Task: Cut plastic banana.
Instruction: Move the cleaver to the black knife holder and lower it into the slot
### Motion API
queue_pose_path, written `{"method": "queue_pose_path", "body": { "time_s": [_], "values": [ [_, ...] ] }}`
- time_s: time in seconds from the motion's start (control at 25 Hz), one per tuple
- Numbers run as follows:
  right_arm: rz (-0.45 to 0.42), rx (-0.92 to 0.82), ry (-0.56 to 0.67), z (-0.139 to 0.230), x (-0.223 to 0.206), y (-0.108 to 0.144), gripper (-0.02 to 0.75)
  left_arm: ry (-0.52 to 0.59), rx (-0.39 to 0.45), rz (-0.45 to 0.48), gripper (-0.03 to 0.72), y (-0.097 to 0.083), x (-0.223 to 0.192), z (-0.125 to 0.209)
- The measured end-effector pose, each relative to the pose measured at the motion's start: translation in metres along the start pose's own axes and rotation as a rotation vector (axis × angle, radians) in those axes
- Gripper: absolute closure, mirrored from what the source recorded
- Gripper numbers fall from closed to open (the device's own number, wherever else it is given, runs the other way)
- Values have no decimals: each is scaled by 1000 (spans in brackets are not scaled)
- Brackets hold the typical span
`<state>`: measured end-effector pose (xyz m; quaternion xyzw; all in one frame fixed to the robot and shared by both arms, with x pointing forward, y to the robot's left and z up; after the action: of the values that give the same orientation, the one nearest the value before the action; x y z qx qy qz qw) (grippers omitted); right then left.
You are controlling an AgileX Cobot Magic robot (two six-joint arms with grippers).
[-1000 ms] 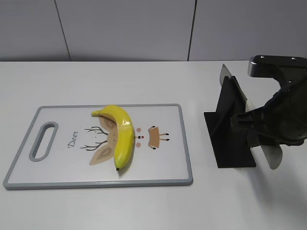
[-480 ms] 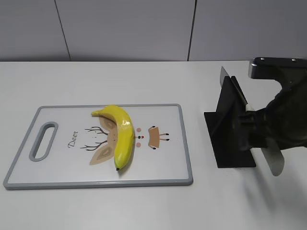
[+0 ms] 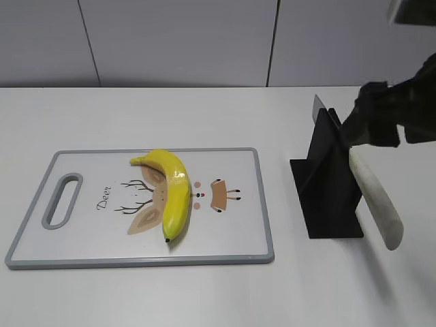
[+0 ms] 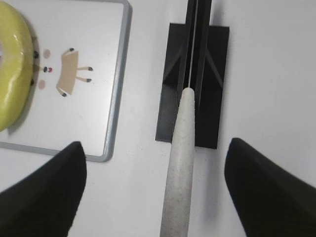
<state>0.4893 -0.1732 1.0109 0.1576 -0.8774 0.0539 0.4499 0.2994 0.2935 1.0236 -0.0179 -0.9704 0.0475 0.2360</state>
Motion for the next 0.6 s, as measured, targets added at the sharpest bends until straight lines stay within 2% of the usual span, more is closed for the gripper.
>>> {"method": "queue_pose_path", "body": {
  "time_s": [0.28,0.6],
  "values": [
    [-21,217,-212,-7,67,-1,97,0,0,0,183,0,0,0],
    [-10,313,-219,40,112,-12,123,0,0,0,195,0,0,0]
  ]
}}
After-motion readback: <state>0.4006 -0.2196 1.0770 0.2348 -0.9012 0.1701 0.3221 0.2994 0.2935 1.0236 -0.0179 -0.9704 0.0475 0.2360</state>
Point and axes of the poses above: a point on each arm's last joint axis where the gripper is mounted, x pointing back along that axis away from the gripper, y along the wrist's bending axis when the last joint is at zero, z = x × y, the point moved 7 cm from there along -x, pointing out along that axis toward the gripper, and after that the axes turned 11 degrees about x, right-handed, at the moved point
